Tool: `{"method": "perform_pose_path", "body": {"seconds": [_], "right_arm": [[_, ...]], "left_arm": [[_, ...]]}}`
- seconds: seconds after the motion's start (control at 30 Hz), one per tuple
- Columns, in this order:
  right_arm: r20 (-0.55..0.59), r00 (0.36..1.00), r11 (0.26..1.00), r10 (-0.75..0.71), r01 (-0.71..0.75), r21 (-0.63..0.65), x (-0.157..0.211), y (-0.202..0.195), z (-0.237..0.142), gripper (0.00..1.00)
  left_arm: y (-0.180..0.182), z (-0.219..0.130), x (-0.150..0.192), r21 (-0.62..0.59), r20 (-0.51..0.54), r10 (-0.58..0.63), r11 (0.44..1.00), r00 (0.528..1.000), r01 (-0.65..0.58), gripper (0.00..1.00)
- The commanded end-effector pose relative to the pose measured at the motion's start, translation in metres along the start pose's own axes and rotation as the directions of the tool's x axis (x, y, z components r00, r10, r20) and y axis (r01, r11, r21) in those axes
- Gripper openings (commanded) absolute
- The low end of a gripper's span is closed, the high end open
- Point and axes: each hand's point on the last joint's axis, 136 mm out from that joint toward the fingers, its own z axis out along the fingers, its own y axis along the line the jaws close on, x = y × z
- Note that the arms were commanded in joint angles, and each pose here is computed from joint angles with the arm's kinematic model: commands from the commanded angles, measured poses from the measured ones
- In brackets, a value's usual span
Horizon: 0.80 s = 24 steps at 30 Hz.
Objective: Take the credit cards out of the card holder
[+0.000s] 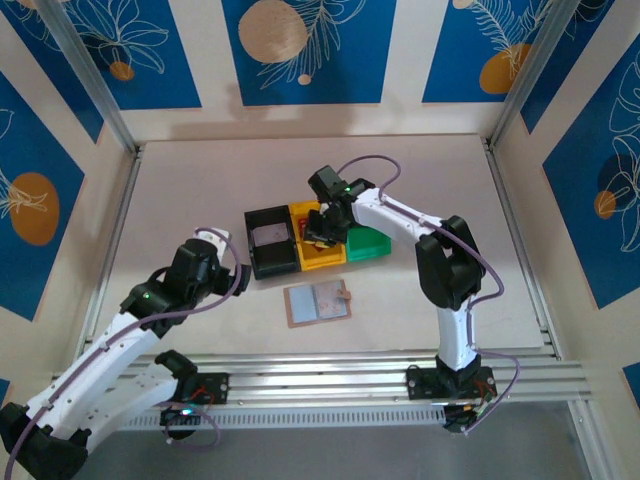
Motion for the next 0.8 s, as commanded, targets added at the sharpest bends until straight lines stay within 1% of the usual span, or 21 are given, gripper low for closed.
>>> {"method": "perform_pose_path", "body": {"seconds": [0.0, 0.1, 0.2, 0.3, 0.4, 0.53, 0.77], "right_arm": [[-0.016, 0.994, 0.994, 0.105, -0.105, 0.031, 0.002, -0.01, 0.006, 0.27], [-0.014, 0.99, 0.99, 0.141, -0.14, 0.035, 0.002, -0.011, 0.008, 0.27], [0.001, 0.985, 0.983, 0.172, -0.172, 0.067, 0.002, -0.016, 0.009, 0.27], [-0.017, 0.981, 0.978, 0.194, -0.192, 0.08, 0.004, -0.016, 0.014, 0.26], [-0.031, 0.979, 0.975, 0.202, -0.197, 0.106, 0.007, -0.018, 0.02, 0.25], [-0.021, 0.975, 0.966, 0.22, -0.215, 0.146, 0.009, -0.023, 0.025, 0.25], [-0.017, 0.972, 0.961, 0.235, -0.23, 0.151, 0.011, -0.019, 0.031, 0.25]], "left_arm": [[0.0, 0.001, 0.001, 0.006, -0.003, 0.004, 1.0, 1.0, -0.004, 1.0], [-0.001, 0.002, 0.001, 0.01, -0.008, 0.005, 1.0, 1.0, -0.005, 1.0], [-0.001, 0.003, 0.002, 0.009, -0.012, 0.008, 1.0, 1.0, -0.008, 1.0], [-0.001, 0.003, 0.002, 0.011, -0.014, 0.009, 1.0, 1.0, -0.008, 1.0], [-0.002, 0.004, 0.003, 0.013, -0.017, 0.009, 1.0, 1.0, -0.009, 1.0], [-0.002, 0.004, 0.003, 0.013, -0.018, 0.012, 1.0, 1.0, -0.012, 1.0], [-0.003, 0.005, 0.003, 0.016, -0.023, 0.013, 1.0, 1.0, -0.012, 1.0]]}}
